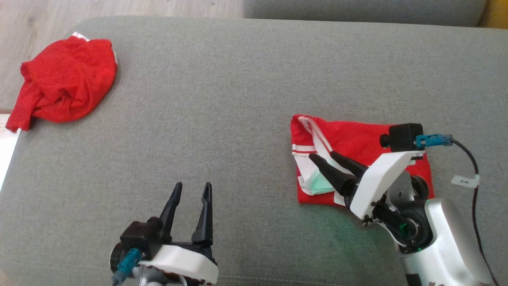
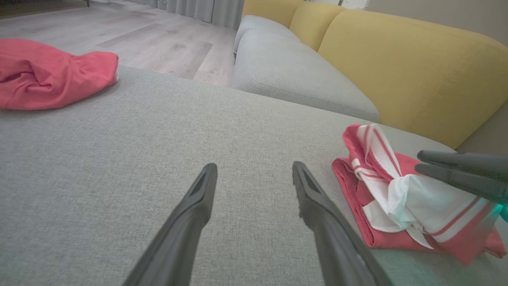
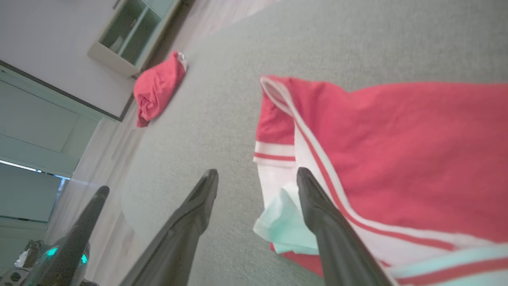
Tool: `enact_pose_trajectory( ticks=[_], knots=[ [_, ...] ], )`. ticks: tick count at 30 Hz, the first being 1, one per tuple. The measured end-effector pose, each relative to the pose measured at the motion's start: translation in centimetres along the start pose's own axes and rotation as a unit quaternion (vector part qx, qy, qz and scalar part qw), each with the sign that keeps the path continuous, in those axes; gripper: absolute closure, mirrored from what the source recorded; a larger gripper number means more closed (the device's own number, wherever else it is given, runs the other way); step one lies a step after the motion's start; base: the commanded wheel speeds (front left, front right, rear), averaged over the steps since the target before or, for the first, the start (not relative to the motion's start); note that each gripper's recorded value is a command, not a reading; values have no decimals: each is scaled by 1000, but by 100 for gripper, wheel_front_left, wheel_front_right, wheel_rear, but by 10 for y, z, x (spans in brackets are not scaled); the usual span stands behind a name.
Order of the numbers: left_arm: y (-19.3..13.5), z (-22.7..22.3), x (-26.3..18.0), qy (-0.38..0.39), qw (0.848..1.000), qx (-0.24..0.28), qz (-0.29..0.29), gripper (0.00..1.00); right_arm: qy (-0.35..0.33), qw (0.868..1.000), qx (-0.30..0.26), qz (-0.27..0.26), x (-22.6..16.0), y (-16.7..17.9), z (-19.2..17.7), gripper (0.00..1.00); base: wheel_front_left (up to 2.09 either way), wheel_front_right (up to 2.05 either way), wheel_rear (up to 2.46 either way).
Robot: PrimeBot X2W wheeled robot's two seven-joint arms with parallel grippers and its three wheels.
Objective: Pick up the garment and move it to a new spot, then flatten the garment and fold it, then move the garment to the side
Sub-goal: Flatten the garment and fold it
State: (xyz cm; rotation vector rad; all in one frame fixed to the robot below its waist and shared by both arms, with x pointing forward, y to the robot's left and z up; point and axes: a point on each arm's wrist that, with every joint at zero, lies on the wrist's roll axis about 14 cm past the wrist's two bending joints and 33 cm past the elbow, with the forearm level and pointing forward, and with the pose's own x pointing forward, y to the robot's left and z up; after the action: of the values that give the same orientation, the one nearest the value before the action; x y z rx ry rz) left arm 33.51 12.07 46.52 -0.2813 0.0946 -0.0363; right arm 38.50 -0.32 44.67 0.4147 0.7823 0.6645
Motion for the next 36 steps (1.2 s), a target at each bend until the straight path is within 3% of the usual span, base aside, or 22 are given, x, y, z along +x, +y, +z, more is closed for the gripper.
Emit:
enact_pose_trajectory(
  ticks=[6,12,15,19,26,31,36],
  knots=[
    [-5,3,-2,-6,1000,0,-8,0,-102,994,-29,19,-17,21,39,0,0,0,0],
    [-5,3,-7,-7,1000,-2,-7,0,-217,965,-133,-62,-54,1,79,0,0,0,0],
    [-6,6,-9,-11,1000,-2,-9,0,-241,954,-138,-116,-75,-29,73,0,0,0,0],
    [-7,13,-9,-24,1000,3,-12,0,-270,929,-164,-194,-106,-68,66,0,0,0,0],
    [4,20,-18,-38,999,26,1,0,-328,888,-202,-251,-140,-87,54,0,0,0,0],
    [11,19,-29,-40,998,39,6,0,-342,877,-200,-271,-150,-95,26,0,0,0,0],
    [20,13,-41,-33,998,43,17,0,-325,883,-186,-281,-149,-102,-5,0,0,0,0]
  ],
)
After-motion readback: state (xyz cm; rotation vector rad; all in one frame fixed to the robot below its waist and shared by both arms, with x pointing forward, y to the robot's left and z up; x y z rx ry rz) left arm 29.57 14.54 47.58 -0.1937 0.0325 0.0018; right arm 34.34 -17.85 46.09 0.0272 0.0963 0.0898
